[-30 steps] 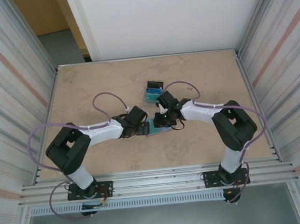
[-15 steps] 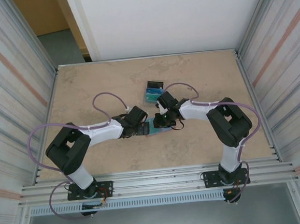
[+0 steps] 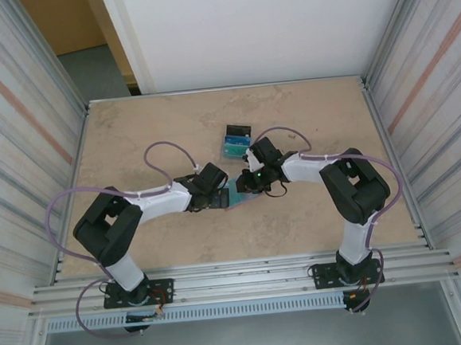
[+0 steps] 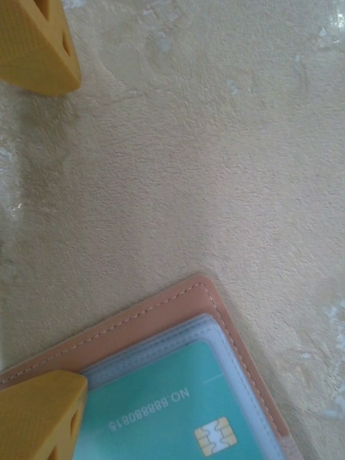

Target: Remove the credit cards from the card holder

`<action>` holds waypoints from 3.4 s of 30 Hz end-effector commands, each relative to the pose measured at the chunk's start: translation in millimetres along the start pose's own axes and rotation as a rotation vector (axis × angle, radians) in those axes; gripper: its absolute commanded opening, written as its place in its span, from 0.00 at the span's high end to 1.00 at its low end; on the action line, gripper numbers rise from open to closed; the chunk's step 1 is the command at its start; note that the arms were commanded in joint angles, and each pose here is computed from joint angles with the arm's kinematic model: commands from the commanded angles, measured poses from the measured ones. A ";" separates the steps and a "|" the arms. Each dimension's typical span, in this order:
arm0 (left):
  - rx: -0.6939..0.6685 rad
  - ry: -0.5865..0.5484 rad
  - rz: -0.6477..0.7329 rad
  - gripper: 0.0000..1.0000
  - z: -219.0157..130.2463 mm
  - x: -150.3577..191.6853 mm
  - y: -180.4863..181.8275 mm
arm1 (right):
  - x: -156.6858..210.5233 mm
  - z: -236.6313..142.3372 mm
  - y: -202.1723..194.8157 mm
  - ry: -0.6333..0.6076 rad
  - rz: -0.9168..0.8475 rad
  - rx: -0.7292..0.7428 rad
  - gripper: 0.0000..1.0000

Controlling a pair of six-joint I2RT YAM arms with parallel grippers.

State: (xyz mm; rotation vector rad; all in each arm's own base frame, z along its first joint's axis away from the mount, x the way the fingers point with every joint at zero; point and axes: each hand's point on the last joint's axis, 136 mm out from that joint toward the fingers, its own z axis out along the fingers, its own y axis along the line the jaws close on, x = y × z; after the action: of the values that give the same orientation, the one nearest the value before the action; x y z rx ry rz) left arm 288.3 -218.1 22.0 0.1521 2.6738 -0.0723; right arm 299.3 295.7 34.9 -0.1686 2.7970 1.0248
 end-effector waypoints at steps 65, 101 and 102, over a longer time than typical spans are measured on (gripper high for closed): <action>-0.020 -0.035 0.006 0.01 -30.7 -23.5 13.7 | 15.9 -19.6 -12.1 -0.043 0.122 -0.072 1.00; -0.033 0.096 0.077 0.01 5.6 -3.3 -8.3 | 10.2 0.1 1.9 -0.062 0.142 -0.238 0.88; -0.032 0.092 0.075 0.01 4.4 -3.9 -8.1 | 10.0 -1.6 1.4 -0.067 0.137 -0.230 0.91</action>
State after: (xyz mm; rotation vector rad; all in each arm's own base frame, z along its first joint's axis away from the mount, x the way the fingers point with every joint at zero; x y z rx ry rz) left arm 304.1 -235.3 28.2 0.2329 2.7090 -0.0540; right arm 290.9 295.5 35.2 0.0318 2.6630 1.3526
